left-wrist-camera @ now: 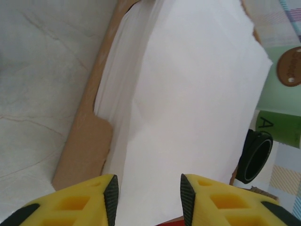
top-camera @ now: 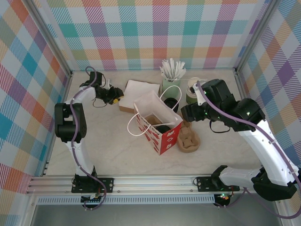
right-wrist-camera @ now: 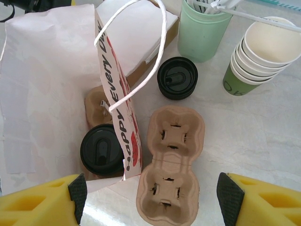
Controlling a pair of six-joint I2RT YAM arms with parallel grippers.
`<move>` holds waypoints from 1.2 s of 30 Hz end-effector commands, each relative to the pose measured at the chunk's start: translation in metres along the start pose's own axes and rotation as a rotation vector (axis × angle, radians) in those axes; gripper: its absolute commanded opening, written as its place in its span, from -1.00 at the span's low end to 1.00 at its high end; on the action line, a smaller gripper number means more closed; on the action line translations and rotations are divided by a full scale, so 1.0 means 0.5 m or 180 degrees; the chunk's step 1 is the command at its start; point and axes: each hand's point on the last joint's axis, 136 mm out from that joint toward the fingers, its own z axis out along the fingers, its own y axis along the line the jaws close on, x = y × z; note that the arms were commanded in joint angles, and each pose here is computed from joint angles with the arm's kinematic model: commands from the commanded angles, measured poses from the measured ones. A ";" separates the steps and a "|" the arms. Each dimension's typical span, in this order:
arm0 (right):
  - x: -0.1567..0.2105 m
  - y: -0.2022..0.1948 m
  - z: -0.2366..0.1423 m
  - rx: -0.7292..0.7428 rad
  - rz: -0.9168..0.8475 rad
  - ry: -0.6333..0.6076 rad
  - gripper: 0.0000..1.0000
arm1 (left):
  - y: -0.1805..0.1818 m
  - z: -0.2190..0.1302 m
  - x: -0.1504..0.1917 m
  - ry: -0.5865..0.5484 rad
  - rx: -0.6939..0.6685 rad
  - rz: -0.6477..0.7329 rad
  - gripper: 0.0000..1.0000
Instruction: Pack the takeout coffee
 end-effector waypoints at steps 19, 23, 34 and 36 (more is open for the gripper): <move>0.000 -0.008 0.010 0.0064 0.0097 0.0003 0.51 | -0.002 0.023 0.023 0.0284 -0.0024 0.0087 -0.24; 0.000 -0.008 0.009 0.0062 0.0104 -0.0004 0.51 | 0.004 0.028 0.021 0.0299 -0.0074 0.0090 -0.25; 0.001 -0.009 0.008 0.0064 0.0120 -0.0011 0.51 | -0.002 0.037 0.028 0.0376 -0.0060 0.0137 -0.60; 0.000 -0.009 0.006 0.0058 0.0122 -0.0022 0.50 | -0.004 0.039 0.031 0.0393 -0.0061 0.0146 -0.67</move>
